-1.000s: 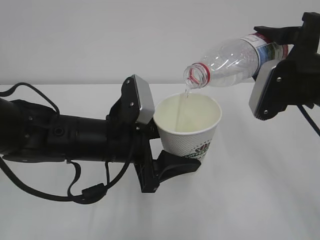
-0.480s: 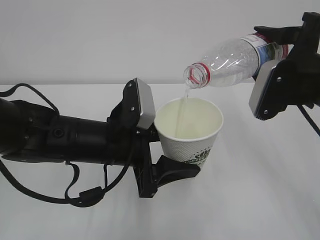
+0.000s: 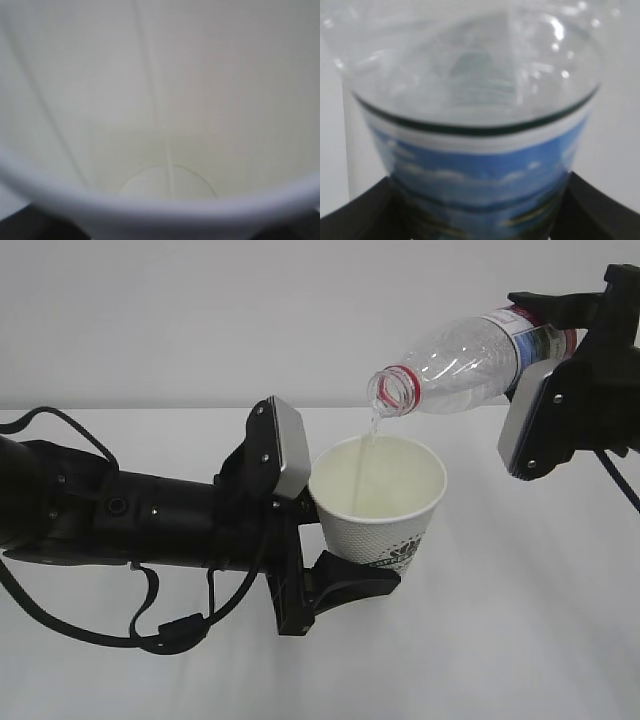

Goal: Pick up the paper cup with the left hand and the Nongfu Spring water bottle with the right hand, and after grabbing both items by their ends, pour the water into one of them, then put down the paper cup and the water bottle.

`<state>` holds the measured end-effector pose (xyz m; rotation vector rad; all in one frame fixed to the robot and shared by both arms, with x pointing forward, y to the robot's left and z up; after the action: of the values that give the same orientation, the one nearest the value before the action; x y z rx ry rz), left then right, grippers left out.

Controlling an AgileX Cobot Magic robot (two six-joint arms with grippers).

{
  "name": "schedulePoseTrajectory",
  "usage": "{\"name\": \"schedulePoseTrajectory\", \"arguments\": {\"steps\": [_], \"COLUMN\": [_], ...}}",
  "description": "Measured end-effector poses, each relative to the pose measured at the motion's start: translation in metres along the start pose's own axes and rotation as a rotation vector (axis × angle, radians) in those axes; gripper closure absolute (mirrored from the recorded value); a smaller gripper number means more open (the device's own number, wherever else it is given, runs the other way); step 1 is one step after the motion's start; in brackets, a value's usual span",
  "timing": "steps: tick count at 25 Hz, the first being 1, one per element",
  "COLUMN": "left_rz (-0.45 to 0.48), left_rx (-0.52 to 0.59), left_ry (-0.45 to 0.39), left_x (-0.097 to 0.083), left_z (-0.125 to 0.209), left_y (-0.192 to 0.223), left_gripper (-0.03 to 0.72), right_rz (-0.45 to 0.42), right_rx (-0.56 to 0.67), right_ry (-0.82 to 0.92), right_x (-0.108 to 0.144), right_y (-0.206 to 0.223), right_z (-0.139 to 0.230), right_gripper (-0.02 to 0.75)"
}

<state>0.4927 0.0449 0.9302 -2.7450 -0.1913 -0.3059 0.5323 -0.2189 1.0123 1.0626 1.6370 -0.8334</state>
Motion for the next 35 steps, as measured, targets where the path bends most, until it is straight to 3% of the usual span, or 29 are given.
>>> {"name": "schedulePoseTrajectory", "arguments": {"steps": [35], "left_rz": [0.000], "left_rx": [0.000], "left_ry": [0.000], "left_x": [0.0000], "left_z": [0.0000], "left_y": [0.0000], "left_gripper": [0.142], "right_rz": [0.002], "right_rx": [-0.001], "right_ry": [0.000], "right_x": [-0.0002], "right_y": [0.0000], "right_z": [-0.0001], "right_gripper": [0.223]}}
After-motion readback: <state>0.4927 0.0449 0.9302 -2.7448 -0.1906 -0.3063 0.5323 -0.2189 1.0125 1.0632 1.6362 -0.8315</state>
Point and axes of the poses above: a point on each arm's last joint axis where the gripper is mounted, y pointing out along that axis toward the gripper, x along the wrist's bending axis when the last joint is at zero, z = x × y, the point moved 1 cm from there along y, pointing out along that axis toward the gripper, and after that the axes turned 11 degrees about y, right-handed, at the moved point
